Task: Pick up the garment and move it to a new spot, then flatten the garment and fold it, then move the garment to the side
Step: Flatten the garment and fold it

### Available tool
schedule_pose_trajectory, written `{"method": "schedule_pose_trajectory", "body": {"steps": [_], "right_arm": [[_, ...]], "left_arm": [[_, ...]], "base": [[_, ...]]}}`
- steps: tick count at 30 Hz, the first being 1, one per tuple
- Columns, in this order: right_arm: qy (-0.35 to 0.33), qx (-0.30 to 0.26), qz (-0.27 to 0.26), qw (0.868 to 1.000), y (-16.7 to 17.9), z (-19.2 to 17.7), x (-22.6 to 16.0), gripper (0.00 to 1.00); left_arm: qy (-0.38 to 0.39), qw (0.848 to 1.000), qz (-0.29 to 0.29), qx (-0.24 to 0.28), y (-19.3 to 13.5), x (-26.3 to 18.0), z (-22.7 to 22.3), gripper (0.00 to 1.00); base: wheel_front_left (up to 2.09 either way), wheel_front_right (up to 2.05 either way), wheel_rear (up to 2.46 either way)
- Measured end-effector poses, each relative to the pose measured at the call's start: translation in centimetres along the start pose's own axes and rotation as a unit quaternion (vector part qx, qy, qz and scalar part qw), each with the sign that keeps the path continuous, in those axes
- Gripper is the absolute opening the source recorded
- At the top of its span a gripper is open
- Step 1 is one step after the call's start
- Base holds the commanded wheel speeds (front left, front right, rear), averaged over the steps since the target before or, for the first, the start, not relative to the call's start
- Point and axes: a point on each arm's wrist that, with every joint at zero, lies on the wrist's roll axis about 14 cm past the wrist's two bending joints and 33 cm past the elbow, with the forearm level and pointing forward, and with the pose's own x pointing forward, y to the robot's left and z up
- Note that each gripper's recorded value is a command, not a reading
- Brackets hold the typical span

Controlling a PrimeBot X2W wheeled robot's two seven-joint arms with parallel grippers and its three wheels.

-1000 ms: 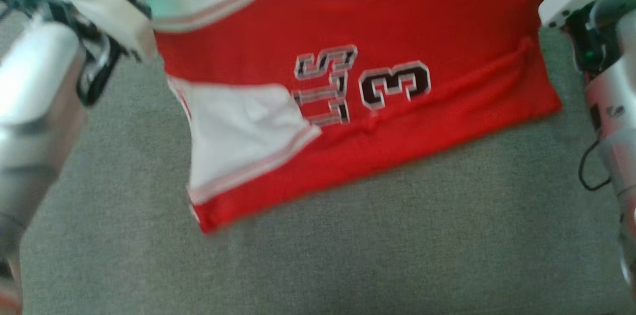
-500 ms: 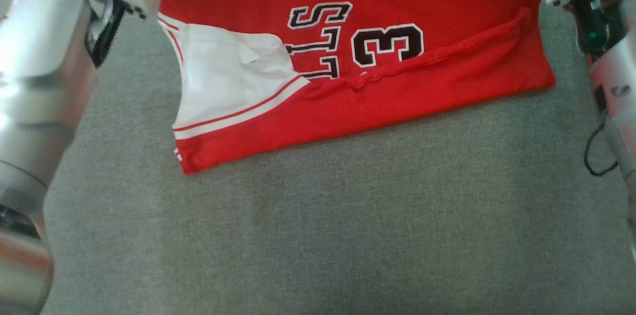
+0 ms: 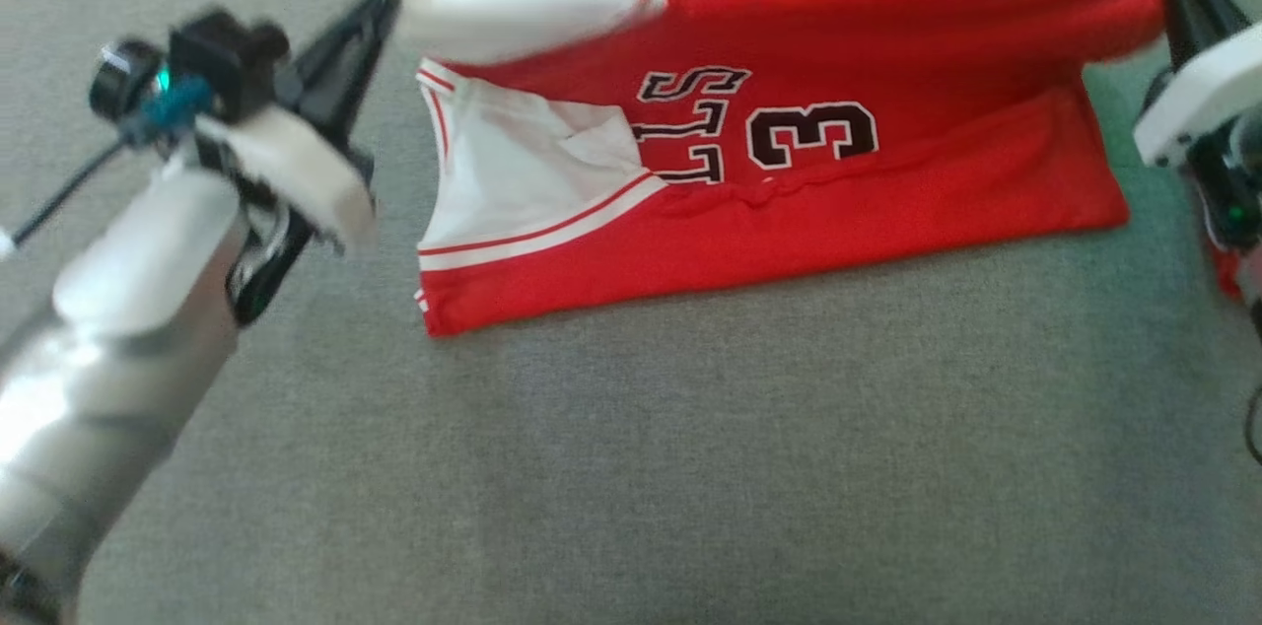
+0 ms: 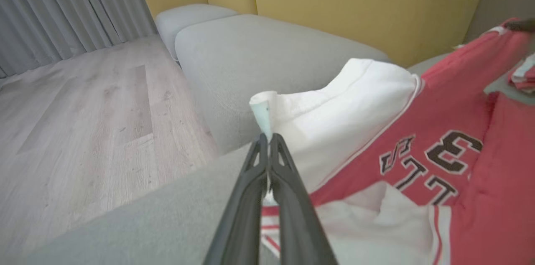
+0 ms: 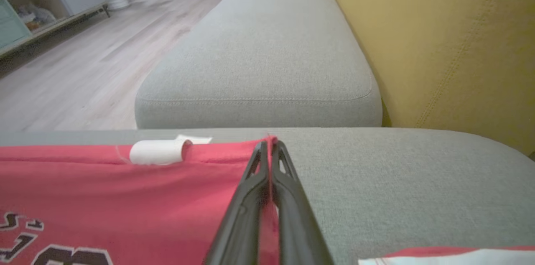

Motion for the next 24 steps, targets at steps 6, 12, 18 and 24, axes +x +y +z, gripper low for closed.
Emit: {"method": "schedule_pose_trajectory", "body": {"steps": [6,12,18,24], "right_arm": [[0.067,-0.035,0.029,0.997,0.7,-2.7,-1.5,0.00],[0.170,-0.107,0.048,0.978,-0.2,-7.0,-3.8,0.00],[0.218,-0.140,0.057,0.964,-1.0,-8.5,-4.9,0.00],[0.252,-0.139,0.054,0.956,-1.9,-9.6,-5.9,0.00]], "left_arm": [[0.079,0.996,-0.044,-0.003,-2.5,-3.9,-3.8,0.00],[0.162,0.982,-0.091,-0.006,-5.4,-7.4,-7.6,0.00],[0.188,0.976,-0.109,-0.006,-6.8,-8.0,-8.6,0.00],[0.205,0.972,-0.117,-0.003,-7.4,-8.2,-9.3,0.00]], "base": [[0.00,0.00,0.00],[0.00,0.00,0.00],[0.00,0.00,0.00],[0.00,0.00,0.00]]}}
